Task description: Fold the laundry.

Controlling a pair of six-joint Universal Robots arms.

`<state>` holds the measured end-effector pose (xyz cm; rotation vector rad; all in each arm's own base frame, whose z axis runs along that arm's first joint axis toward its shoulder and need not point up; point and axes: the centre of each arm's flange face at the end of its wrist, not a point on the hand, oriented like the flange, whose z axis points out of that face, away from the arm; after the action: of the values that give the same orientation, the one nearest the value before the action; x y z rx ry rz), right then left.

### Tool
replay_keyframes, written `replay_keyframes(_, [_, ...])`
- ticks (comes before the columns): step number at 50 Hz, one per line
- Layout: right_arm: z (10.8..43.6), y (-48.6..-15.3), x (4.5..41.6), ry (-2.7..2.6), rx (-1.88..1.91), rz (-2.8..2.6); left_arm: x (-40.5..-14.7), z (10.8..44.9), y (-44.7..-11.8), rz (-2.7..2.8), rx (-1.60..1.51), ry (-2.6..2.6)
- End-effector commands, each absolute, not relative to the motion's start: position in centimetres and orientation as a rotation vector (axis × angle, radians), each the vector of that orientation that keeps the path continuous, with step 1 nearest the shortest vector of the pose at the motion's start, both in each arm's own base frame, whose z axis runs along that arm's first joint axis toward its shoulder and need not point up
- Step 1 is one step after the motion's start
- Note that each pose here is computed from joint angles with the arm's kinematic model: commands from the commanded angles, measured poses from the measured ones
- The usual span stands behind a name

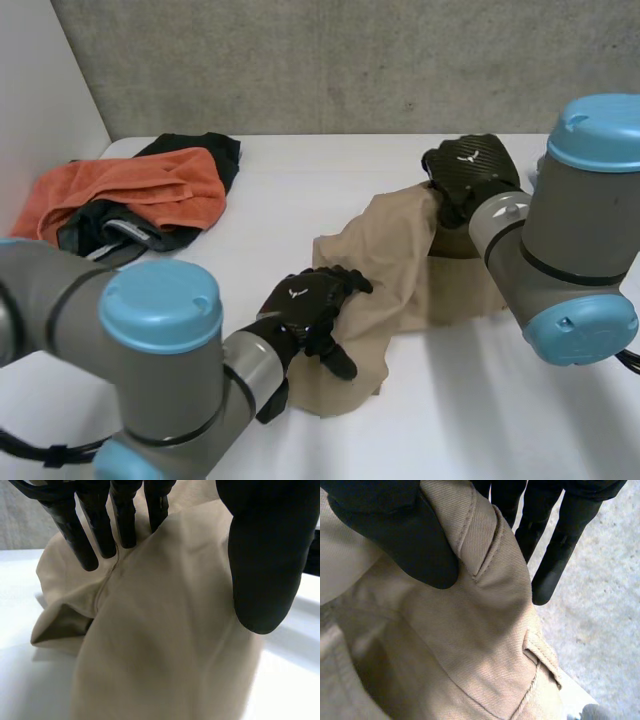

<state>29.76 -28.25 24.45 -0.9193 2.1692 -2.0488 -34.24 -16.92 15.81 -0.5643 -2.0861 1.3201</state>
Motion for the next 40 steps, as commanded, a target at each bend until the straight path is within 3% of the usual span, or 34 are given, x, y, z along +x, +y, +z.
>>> replay_keyframes(1, [23.4, -28.7, 28.7, 2.213, -0.897, -2.032, -35.5, 13.7, -19.8, 1.459, -0.604, -2.131])
replay_keyframes(10, [23.6, -29.3, 27.7, 2.210, -0.943, -2.025, -35.8, 12.7, -21.6, 1.560, -0.686, -2.182])
replay_keyframes(13, [25.8, -28.6, 27.2, 2.152, -1.033, -2.091, -35.5, 16.6, -21.7, 1.644, -0.646, -2.104])
replay_keyframes(17, [29.2, -27.1, 26.9, 2.039, -1.219, -2.191, -33.9, 24.6, -21.4, 1.819, -0.547, -1.926])
replay_keyframes(22, [35.0, -24.8, 26.2, 1.849, -1.298, -2.406, -30.2, 35.3, -20.1, 2.085, -0.423, -1.642])
replay_keyframes(26, [39.5, -22.1, 25.1, 1.754, -1.280, -2.517, -27.5, 40.7, -17.9, 2.235, -0.399, -1.499])
replay_keyframes(34, [45.1, -17.4, 22.8, 1.641, -1.240, -2.620, -24.5, 47.3, -13.2, 2.340, -0.371, -1.286])
replay_keyframes(40, [45.1, -17.6, 22.7, 1.643, -1.229, -2.603, -24.7, 47.3, -13.8, 2.339, -0.376, -1.302])
